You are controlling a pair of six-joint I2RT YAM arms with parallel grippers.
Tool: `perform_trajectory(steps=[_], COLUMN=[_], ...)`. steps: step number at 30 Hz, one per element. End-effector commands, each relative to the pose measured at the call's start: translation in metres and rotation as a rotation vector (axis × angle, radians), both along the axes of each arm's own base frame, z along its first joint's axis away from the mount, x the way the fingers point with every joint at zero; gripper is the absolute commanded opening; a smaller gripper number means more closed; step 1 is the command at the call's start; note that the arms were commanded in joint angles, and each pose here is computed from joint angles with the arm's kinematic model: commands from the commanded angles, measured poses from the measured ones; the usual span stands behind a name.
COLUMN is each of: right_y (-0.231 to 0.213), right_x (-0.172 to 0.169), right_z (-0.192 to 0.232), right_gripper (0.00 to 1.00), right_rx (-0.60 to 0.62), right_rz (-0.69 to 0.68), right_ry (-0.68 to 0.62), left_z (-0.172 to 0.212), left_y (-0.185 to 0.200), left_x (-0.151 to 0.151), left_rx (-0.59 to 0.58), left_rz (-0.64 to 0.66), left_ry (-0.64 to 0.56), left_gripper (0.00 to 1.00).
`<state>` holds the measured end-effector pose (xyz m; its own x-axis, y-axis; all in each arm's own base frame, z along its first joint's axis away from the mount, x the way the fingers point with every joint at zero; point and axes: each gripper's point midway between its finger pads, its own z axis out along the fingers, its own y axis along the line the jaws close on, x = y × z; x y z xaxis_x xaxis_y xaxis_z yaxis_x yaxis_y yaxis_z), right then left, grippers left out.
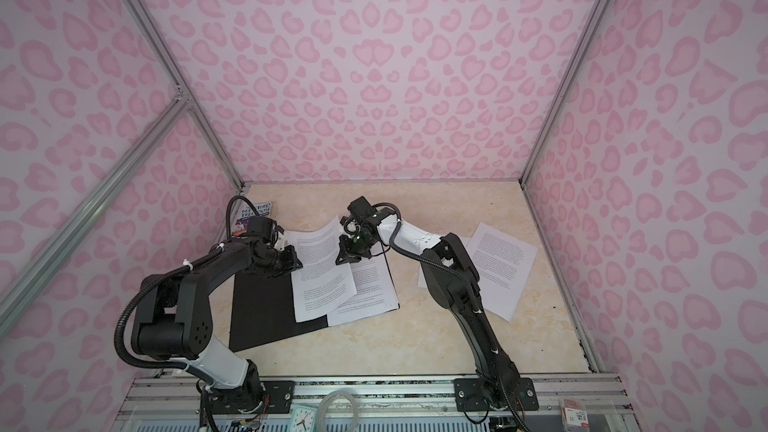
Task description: Put the files into the folder
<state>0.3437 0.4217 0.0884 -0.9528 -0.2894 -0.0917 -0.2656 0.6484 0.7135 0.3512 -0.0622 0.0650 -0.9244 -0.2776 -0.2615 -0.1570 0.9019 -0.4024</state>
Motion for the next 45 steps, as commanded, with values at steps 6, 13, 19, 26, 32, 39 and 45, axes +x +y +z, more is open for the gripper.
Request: perform_trajectory(steps=[6, 13, 19, 26, 32, 39, 45], right_y=[-0.041, -0.126, -0.146, -0.136, -0.129, -0.117, -0.111], right_x=[0.011, -0.001, -0.002, 0.009, 0.006, 0.002, 0.002], right_z=[0.027, -0.005, -0.014, -0.014, -0.014, -0.017, -0.018], right_gripper=[0.00, 0.00, 0.00, 0.00, 0.00, 0.00, 0.00], right_rx=[0.009, -0.156, -0.204, -0.181, -0.171, -0.166, -0.149], right_rz=[-0.044, -0.069, -0.058, -0.062, -0.046, -0.027, -0.061], right_ry=[-0.043, -0.022, -0.020, -0.025, -0.025, -0.018, 0.011], left_z=[0.095, 0.198, 0.255, 0.287, 0.278, 0.259, 0.245], left_y=[-0.011, -0.061, -0.125, -0.133, -0.137, -0.138, -0.143], left_x=[0.013, -0.001, -0.020, -0.041, -0.043, -0.046, -0.047], left_rx=[-0.106, -0.270, -0.512, -0.456, -0.514, -0.494, -0.474], left_rz=[0.048, 0.071, 0.044, -0.065, -0.018, 0.036, 0.029], left_ry=[-0.212, -0.376, -0.423, -0.526, -0.494, -0.456, -0.422], left_gripper=[0.98, 0.98, 0.98, 0.98, 0.98, 0.98, 0.98])
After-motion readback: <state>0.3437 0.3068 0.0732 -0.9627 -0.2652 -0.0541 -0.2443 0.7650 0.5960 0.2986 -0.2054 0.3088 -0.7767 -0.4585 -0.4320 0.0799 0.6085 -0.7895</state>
